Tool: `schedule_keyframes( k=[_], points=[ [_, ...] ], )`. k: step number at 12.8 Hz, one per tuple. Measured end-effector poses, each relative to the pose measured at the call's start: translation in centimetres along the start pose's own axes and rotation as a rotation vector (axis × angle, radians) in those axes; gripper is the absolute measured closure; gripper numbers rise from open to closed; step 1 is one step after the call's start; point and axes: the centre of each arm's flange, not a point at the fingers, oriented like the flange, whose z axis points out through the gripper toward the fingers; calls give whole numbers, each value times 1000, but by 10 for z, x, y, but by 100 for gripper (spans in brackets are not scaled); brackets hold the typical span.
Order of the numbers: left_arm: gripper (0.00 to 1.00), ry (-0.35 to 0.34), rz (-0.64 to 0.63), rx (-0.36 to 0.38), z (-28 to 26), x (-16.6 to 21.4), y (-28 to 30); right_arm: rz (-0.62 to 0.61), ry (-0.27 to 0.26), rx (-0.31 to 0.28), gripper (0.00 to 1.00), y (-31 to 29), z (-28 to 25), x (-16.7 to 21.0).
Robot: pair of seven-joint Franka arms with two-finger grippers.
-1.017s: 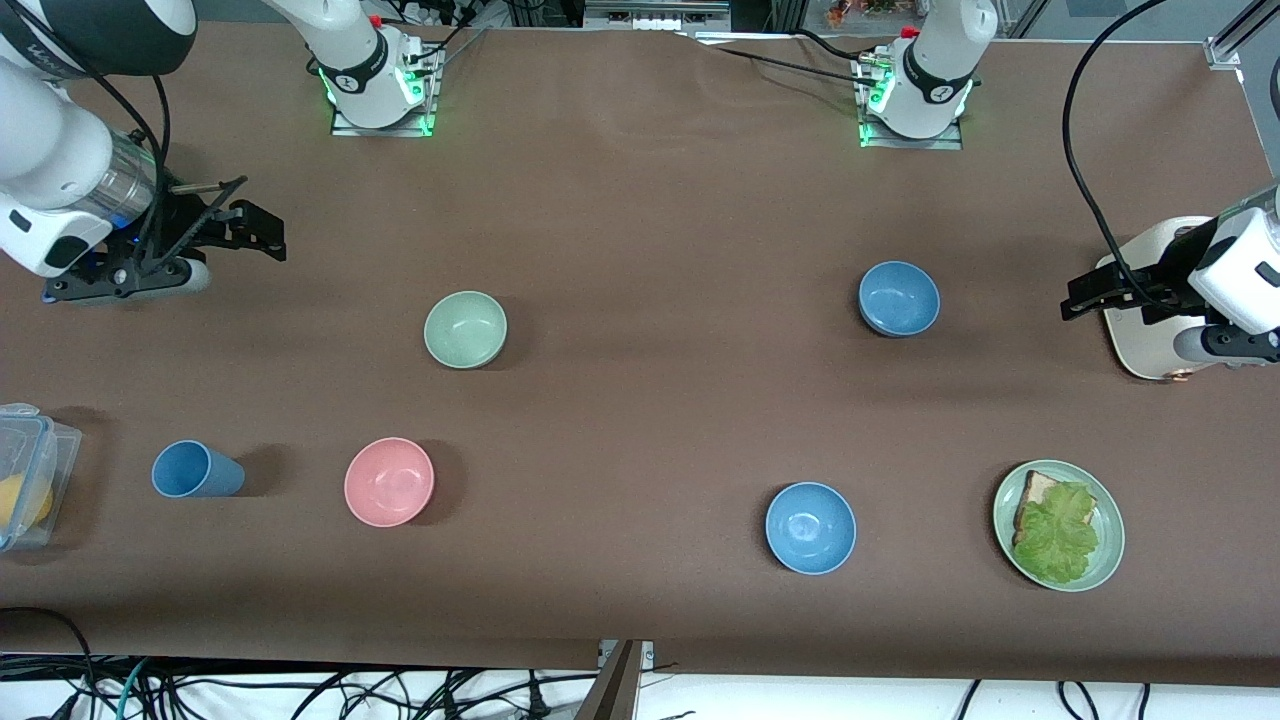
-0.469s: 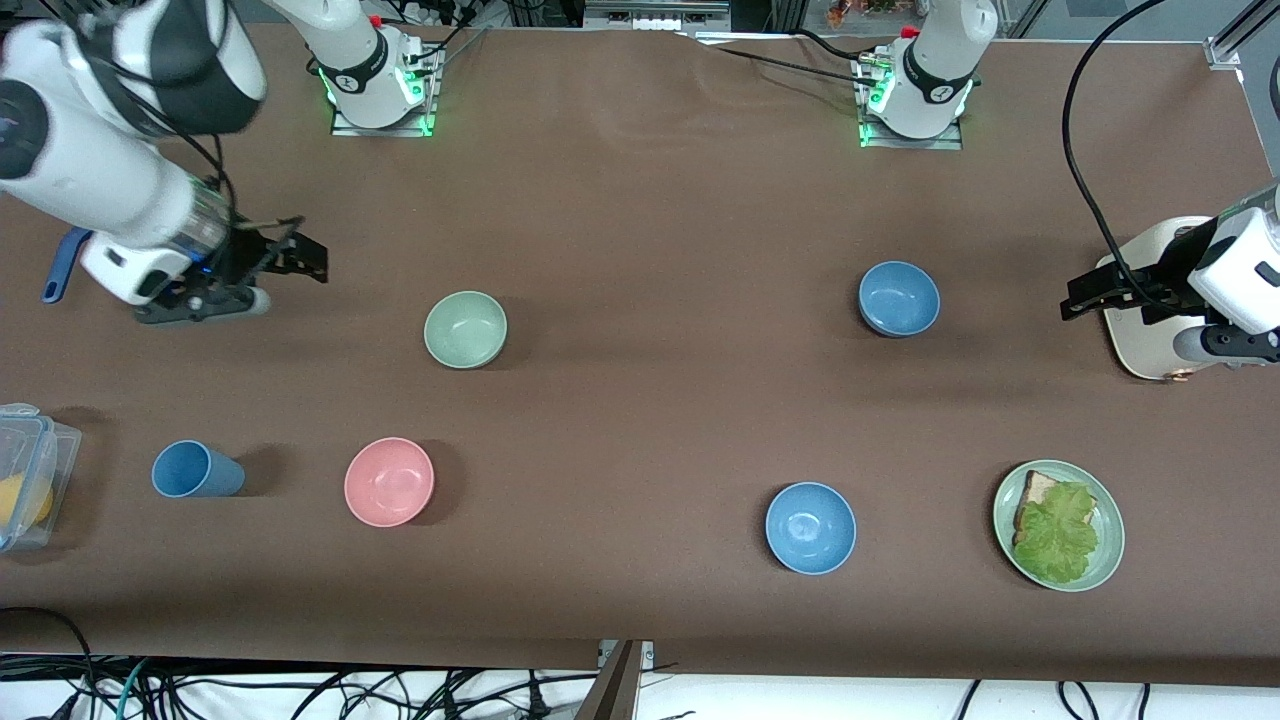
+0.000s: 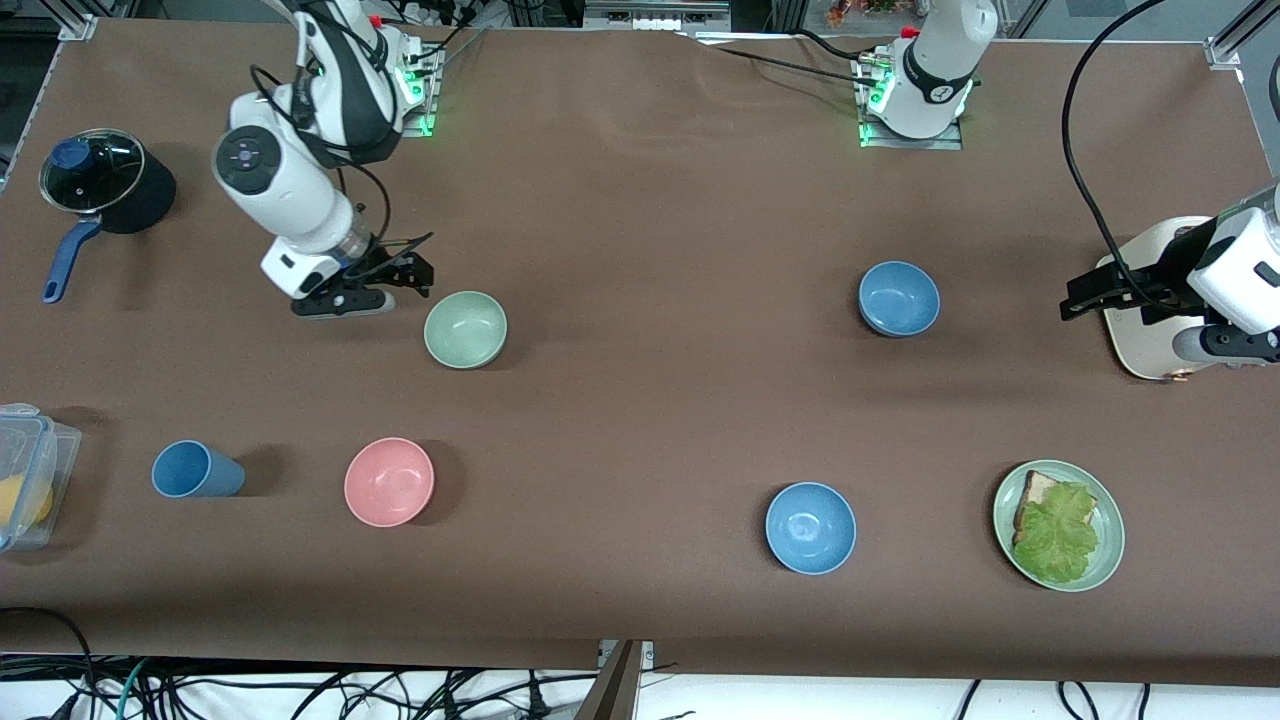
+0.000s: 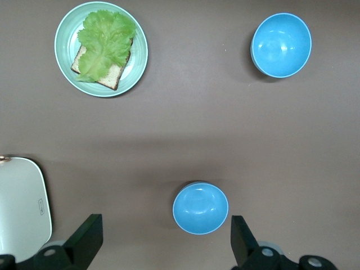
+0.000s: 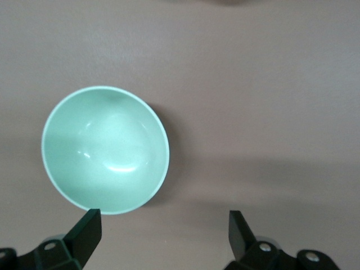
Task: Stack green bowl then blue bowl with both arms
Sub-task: 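Move the right gripper to the light green bowl and grasp its rim, then slide the green bowl with the right gripper toward the table middle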
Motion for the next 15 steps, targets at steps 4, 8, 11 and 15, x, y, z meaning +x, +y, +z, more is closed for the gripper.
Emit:
schedule_keyframes(
  k=[4, 8, 11, 15],
  points=[
    [0, 0, 0, 0, 0, 0, 0, 19, 23, 14, 1, -2, 56, 1],
    [0, 0, 0, 0, 0, 0, 0, 31, 39, 29, 13, -14, 93, 1],
    [0, 0, 0, 0, 0, 0, 0, 30, 48, 34, 52, -17, 92, 9],
    [0, -8, -3, 0, 5, 2, -2, 44, 45, 43, 96, -35, 70, 33]
  ],
)
